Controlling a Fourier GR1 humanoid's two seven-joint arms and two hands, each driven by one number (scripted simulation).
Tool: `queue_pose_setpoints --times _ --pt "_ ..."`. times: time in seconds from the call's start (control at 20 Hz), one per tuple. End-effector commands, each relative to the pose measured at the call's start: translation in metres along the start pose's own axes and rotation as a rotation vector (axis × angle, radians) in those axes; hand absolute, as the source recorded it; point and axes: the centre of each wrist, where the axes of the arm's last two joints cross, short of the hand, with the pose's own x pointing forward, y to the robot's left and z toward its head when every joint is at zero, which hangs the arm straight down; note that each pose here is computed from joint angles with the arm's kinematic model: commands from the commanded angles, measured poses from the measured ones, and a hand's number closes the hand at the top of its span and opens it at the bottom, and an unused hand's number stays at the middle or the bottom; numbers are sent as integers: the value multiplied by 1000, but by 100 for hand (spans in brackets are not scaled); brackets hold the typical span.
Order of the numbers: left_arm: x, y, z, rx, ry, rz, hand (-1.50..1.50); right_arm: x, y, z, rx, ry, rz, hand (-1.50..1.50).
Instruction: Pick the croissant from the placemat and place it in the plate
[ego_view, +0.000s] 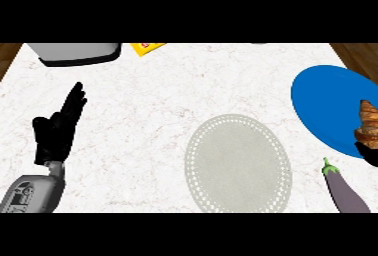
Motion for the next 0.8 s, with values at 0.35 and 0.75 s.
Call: queue_pose_setpoints --times 0.35,0.75 --pt "10 -14 2 -58 -42 3 0 -115 -89 -16 -50 -323 -311 150" --pt "9 -18 -13 -115 -63 -4 0 -164 -98 -47 93 -344 -383 150"
